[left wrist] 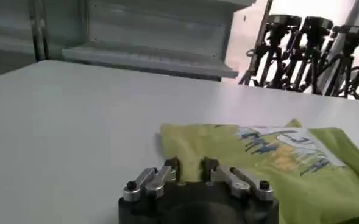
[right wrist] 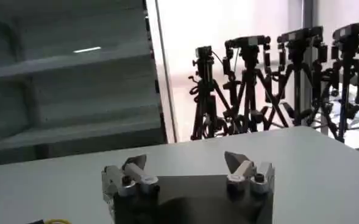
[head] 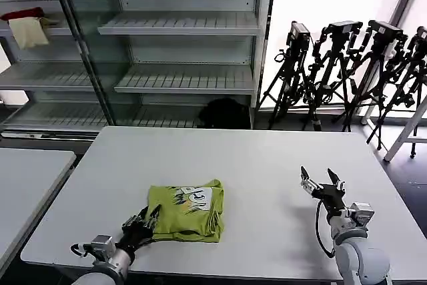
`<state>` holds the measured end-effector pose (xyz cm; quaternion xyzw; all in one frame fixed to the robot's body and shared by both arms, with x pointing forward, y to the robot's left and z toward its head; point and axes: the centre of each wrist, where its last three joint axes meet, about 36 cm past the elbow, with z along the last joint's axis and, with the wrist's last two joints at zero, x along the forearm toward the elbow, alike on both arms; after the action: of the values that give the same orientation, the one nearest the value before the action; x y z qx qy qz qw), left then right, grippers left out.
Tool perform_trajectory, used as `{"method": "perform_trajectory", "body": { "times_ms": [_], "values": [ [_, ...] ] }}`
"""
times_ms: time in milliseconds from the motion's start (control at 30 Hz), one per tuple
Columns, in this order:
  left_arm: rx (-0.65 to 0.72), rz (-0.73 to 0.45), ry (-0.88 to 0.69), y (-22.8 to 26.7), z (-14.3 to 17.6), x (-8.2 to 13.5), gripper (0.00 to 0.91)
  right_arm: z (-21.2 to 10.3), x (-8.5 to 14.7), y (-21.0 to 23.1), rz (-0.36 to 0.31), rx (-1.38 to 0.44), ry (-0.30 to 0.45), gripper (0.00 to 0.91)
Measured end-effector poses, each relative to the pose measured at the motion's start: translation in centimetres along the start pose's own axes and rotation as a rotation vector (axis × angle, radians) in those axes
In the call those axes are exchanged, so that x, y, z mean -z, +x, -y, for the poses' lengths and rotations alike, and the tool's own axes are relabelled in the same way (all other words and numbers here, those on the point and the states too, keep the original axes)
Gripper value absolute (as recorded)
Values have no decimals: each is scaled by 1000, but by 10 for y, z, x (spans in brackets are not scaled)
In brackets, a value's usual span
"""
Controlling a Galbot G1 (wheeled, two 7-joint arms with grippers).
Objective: Fold and organize the clothes.
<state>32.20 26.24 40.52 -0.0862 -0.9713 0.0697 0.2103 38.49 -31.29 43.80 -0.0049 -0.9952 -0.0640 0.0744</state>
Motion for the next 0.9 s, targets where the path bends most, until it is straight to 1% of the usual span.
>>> {"method": "perform_trajectory", "body": {
  "times_ms": [333, 533, 700, 800, 900],
  "values": [
    [-21, -14, 85, -7, 5, 1, 0, 0, 1, 2, 3, -4, 1, 907],
    [2, 23, 48, -7, -2, -1, 0, 2, 2, 2, 5, -7, 2, 907],
    [49, 82, -59, -2, -22, 7, 0, 3, 1, 1, 5, -8, 0, 907],
    [94, 103, -140, 3, -45, 15, 0, 3, -1, -1, 4, -6, -2, 907],
    [147, 120, -240, 10, -73, 28, 0, 3, -2, -2, 3, -5, -5, 907]
  ]
}}
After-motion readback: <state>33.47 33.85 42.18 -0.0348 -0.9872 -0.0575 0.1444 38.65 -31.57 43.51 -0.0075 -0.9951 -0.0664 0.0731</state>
